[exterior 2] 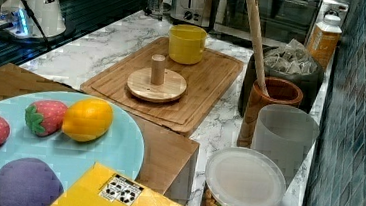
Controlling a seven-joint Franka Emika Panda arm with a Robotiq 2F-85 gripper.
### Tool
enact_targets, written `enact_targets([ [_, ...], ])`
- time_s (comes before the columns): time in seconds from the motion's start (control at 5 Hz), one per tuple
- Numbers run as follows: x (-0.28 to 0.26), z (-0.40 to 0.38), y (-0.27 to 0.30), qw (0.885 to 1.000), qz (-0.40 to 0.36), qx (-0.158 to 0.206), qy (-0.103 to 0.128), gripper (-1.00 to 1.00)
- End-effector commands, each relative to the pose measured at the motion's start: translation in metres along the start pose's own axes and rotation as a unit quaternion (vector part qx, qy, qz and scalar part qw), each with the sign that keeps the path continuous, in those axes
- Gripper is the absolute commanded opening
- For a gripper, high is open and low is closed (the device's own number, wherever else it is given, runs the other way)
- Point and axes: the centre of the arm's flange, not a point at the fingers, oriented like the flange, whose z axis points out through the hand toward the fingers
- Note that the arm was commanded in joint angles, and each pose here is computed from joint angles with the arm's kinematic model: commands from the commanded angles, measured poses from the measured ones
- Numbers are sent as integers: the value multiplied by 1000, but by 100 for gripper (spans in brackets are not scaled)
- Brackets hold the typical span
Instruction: Get a tea bag.
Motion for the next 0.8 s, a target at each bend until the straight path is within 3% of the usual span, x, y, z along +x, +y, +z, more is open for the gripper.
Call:
enact_targets([
  [0.2,59,-72,-63,996,34,66,57,100],
  [0.6,62,-57,-80,997,27,62,31,100],
  [0.8,57,-59,-82,996,27,83,34,100],
])
